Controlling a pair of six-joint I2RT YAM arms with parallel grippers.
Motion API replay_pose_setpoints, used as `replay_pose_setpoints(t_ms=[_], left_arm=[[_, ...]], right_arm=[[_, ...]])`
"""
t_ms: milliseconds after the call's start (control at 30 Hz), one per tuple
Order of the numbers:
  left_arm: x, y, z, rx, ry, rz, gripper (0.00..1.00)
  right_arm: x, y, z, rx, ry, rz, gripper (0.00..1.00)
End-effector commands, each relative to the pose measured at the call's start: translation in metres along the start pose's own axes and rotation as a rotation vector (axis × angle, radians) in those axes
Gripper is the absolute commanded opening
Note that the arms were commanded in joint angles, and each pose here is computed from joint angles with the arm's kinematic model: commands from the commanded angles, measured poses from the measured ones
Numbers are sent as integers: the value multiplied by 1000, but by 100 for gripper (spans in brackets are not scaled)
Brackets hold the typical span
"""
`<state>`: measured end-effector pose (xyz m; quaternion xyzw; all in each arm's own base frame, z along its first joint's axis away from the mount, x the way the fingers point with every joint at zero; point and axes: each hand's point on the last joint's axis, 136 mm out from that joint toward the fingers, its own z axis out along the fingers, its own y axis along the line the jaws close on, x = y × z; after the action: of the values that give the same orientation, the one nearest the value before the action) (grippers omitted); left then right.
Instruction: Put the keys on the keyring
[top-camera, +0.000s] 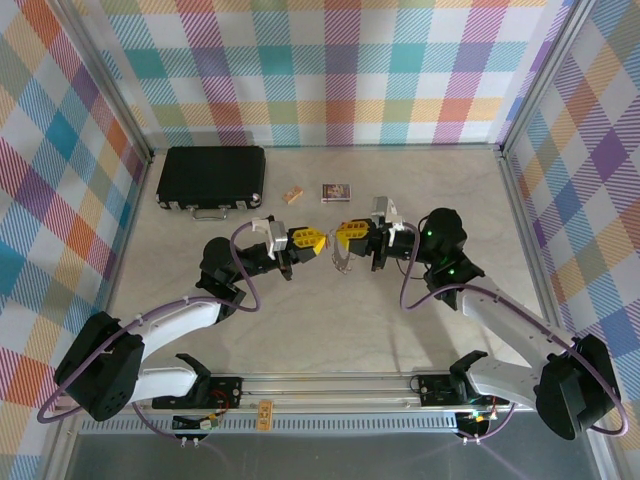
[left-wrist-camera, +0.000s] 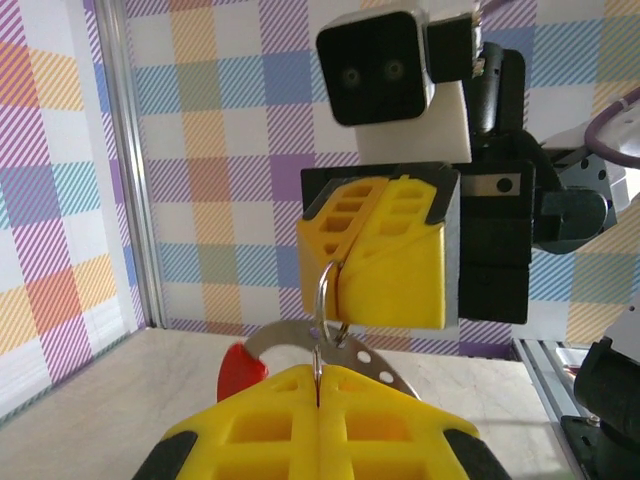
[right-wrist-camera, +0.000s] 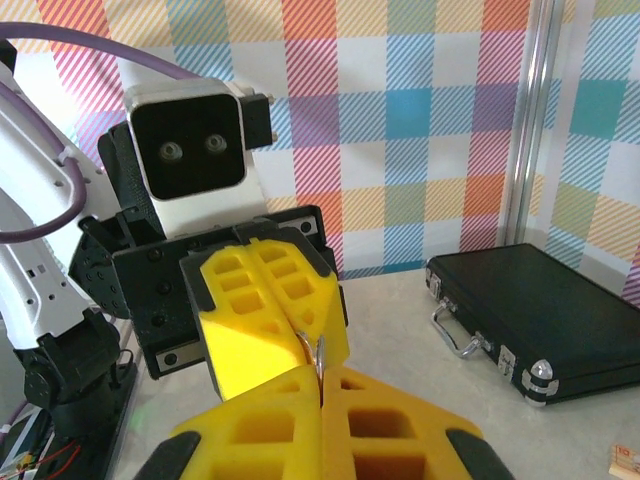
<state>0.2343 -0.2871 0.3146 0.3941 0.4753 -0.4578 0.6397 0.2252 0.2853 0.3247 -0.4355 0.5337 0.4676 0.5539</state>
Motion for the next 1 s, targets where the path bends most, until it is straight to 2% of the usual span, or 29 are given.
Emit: replay_pose_setpoints(t_ms=[0,967], left_arm=[[-22,-2,1,27,-59,41,0],[-18,-1,4,37,-47,22,0]], right_arm=[[-18,3,0,-23,-39,-47,0],[-14,6,3,-62,-24,-19,0]])
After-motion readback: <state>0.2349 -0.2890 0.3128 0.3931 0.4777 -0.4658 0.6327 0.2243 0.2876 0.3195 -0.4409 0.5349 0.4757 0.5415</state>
